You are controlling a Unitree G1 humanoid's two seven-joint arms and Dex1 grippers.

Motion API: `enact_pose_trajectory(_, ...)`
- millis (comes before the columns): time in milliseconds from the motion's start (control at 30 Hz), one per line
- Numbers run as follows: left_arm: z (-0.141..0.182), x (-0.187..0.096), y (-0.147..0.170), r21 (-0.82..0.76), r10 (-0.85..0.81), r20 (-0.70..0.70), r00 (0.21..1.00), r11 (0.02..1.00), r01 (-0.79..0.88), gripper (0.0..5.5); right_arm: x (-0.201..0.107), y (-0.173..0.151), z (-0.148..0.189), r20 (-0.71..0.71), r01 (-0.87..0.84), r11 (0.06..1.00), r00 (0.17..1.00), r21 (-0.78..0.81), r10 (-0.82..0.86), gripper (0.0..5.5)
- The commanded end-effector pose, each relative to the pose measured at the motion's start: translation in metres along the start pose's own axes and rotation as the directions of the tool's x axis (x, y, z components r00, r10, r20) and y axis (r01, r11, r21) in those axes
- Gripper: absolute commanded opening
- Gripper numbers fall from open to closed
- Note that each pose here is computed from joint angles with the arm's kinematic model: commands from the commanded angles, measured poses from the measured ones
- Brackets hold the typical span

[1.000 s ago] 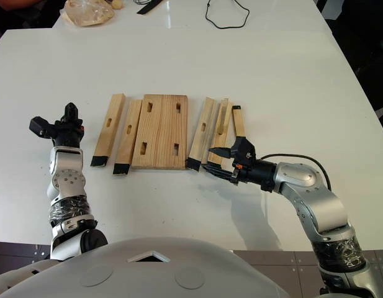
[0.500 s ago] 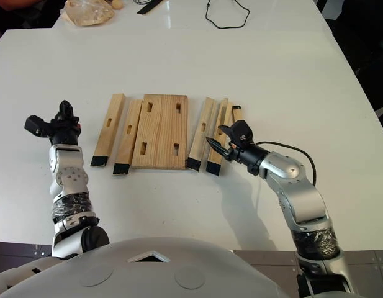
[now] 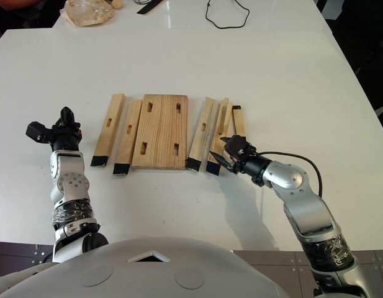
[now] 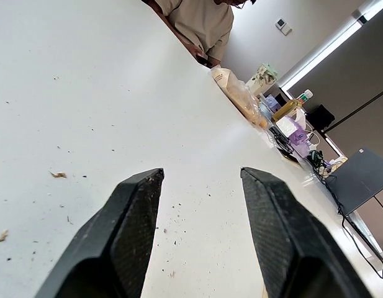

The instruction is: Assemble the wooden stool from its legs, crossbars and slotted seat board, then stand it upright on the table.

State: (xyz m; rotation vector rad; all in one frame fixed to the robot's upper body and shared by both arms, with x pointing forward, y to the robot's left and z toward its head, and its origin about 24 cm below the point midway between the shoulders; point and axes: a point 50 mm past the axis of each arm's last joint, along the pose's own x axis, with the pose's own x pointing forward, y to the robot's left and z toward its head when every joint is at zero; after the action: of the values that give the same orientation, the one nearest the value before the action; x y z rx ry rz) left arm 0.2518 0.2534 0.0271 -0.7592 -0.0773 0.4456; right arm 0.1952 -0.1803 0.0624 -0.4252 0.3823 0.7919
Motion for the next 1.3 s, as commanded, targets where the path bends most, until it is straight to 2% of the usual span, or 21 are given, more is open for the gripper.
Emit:
enact_pose_trajectory(33,-0.002,0.001,-0.004,0.014,-0.004,-0.006,1.000,1.000,0.004,2.29,-0.005,-0.009,-0.010,-0.067,0.009,0.997,0.998,-0.072,-0.014,2.56)
enact_pose_trajectory(267,0.001,0.001,0.002,0.025,0.006,-0.003,1.000,1.000,-0.006,2.29,-0.019,-0.035,-0.011,-0.069,0.049,0.993,0.996,-0.111,-0.057,2.56)
enact_pose_trajectory(367,0.001,-0.001,0.004,0.019,0.016,0.004,1.000,1.000,-0.016,2.29,-0.015,-0.040,0.002,0.002,0.068,0.996,0.998,-0.056,-0.068,2.56)
enact_pose_trajectory(500,-0.002,-0.001,0.003,0.015,0.015,-0.003,1.000,1.000,-0.015,2.29,-0.007,-0.028,0.014,0.062,0.070,0.991,0.995,0.113,-0.078,2.56)
enact_pose_trajectory(667,0.000,-0.005,0.007,0.022,0.021,-0.006,1.000,1.000,-0.020,2.29,-0.006,-0.012,0.009,0.016,0.149,0.952,0.987,0.268,-0.159,3.34)
enact_pose_trajectory(967,0.006,-0.006,0.011,0.064,0.018,-0.034,0.999,0.998,-0.016,2.29,-0.002,0.023,-0.002,-0.054,0.171,0.940,0.985,0.295,-0.162,3.34)
enact_pose_trajectory(1300,0.014,0.001,0.010,0.093,-0.003,-0.050,0.999,0.996,0.007,2.29,0.002,0.034,-0.013,-0.120,0.276,0.933,0.960,0.230,-0.254,3.34)
